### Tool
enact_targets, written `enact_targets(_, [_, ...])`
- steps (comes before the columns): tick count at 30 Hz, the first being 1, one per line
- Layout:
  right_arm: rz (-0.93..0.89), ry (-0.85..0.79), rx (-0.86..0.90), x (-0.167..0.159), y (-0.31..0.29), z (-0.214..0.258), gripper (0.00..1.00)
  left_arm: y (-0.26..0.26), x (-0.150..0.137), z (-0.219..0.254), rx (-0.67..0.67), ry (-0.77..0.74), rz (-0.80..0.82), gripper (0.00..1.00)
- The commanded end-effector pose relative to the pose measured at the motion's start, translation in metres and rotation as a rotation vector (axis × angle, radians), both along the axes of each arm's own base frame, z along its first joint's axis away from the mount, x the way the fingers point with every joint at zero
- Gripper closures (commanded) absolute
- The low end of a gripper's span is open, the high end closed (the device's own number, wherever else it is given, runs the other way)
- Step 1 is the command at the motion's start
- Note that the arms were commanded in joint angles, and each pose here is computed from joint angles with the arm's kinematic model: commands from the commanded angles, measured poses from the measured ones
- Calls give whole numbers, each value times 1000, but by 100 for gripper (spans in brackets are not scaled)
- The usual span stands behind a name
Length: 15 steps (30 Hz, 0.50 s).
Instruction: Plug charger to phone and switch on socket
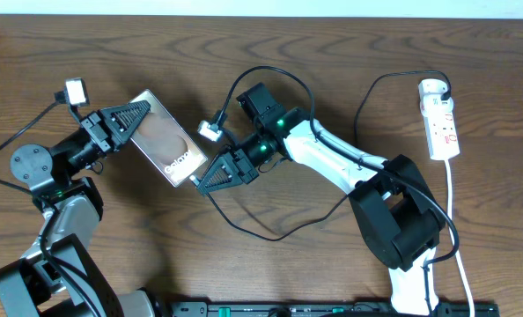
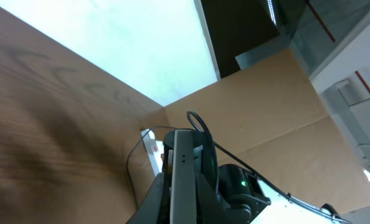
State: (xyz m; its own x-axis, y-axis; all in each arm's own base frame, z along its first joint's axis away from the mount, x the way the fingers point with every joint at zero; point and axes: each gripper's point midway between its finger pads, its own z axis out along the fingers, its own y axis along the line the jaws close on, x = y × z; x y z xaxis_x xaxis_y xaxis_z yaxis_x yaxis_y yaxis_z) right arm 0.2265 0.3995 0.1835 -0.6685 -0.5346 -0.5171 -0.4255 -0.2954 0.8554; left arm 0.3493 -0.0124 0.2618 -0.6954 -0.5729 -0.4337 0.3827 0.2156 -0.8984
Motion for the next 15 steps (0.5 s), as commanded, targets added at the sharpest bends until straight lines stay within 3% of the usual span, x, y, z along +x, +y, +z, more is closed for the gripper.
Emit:
enact_targets(1, [3,23,11,2,-3,1,99,-1,-2,10,-21,21,-12,93])
enact_targets(15, [-17,22,11,10,-7,1,99,-3,-5,10,32,-42,-24,93])
